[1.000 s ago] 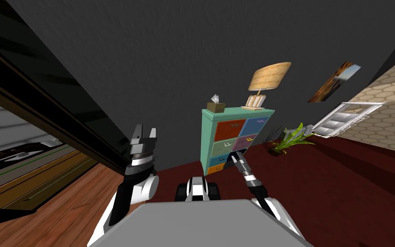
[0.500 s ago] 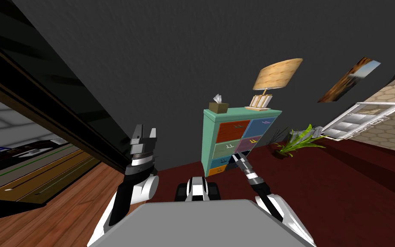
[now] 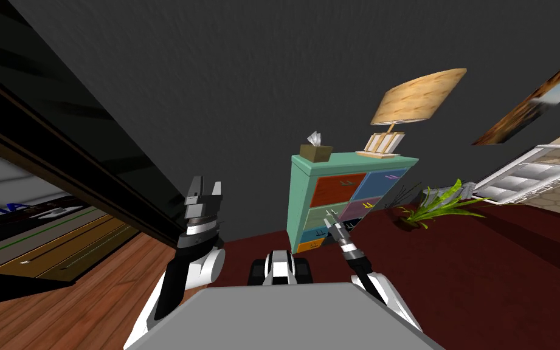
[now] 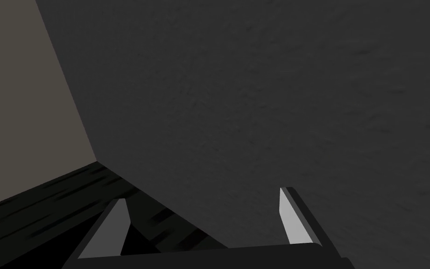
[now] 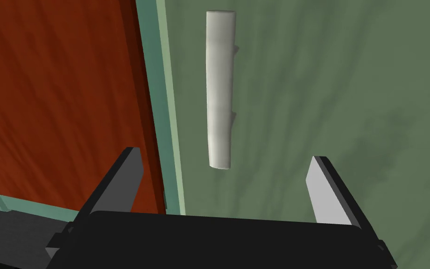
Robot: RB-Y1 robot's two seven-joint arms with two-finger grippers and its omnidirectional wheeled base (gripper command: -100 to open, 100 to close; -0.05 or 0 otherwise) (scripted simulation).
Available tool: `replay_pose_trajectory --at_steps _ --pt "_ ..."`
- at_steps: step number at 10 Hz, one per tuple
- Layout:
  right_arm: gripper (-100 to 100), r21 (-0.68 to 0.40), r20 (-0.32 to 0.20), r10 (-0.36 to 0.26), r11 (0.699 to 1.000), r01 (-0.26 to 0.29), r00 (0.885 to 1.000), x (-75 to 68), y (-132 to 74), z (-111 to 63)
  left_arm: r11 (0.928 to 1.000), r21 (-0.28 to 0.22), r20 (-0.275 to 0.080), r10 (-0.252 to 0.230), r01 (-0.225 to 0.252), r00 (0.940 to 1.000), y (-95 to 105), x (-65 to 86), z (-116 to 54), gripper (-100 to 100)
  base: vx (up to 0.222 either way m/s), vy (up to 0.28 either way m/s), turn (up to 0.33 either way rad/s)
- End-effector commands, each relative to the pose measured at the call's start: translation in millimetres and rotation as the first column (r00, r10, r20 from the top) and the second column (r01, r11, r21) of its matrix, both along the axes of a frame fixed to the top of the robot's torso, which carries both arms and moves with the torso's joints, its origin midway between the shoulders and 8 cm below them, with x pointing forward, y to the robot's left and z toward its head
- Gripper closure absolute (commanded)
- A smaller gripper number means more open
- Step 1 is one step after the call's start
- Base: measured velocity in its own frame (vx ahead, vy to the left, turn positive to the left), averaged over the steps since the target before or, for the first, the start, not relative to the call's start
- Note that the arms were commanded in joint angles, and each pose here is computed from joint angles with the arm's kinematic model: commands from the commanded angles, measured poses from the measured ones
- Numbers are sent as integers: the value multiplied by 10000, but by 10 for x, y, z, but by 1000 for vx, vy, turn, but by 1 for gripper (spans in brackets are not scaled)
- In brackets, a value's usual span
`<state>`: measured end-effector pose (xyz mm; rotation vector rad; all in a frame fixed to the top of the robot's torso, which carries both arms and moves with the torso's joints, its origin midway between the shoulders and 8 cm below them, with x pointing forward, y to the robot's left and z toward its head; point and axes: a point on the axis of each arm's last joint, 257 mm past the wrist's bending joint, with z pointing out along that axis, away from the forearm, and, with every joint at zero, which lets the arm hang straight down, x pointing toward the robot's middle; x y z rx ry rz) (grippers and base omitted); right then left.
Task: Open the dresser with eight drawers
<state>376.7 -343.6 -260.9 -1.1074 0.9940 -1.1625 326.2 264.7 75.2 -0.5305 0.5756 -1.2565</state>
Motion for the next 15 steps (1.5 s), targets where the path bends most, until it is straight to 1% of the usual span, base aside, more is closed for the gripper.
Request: replay_pose_trajectory --at_steps 1,4,7,8,9,10,11,12,15 --pt "-100 -48 -38 -553 9985 553 9985 159 -320 1 10000 -1 2 -2 2 10000 -1 0 1 0 -118 27 262" --pt "-100 -55 -41 -1134 9935 1134 9935 312 -647 29 10000 -1 1 -2 2 10000 0 1 0 0 -119 35 201" --pt "-100 -12 -15 -1735 9848 1735 9848 457 -978 83 10000 0 0 0 0 10000 0 0 0 0 -98 37 187" --pt "-100 -12 -15 -1735 9848 1735 9848 457 -978 83 10000 0 1 -1 1 10000 0 0 0 0 -63 17 68" --pt "-100 15 -2 -1938 9810 1938 9810 503 -1088 106 10000 0 0 0 0 10000 0 0 0 0 -49 15 141" --pt "-100 8 -12 -1833 9830 1833 9830 468 -1016 94 10000 0 0 0 0 10000 0 0 0 0 -25 6 29" --pt "100 -32 -27 -1533 9882 1533 9882 410 -867 62 10000 1 -1 1 -1 10000 0 0 0 0 58 -19 -290" --pt "100 -47 -36 -1333 9911 1333 9911 361 -757 44 10000 2 -3 3 -3 10000 1 0 -1 0 109 -23 -383" --pt "100 -55 -43 -744 9972 744 9972 210 -428 7 10000 2 -2 3 -3 10000 1 -1 -1 0 111 -44 -164"
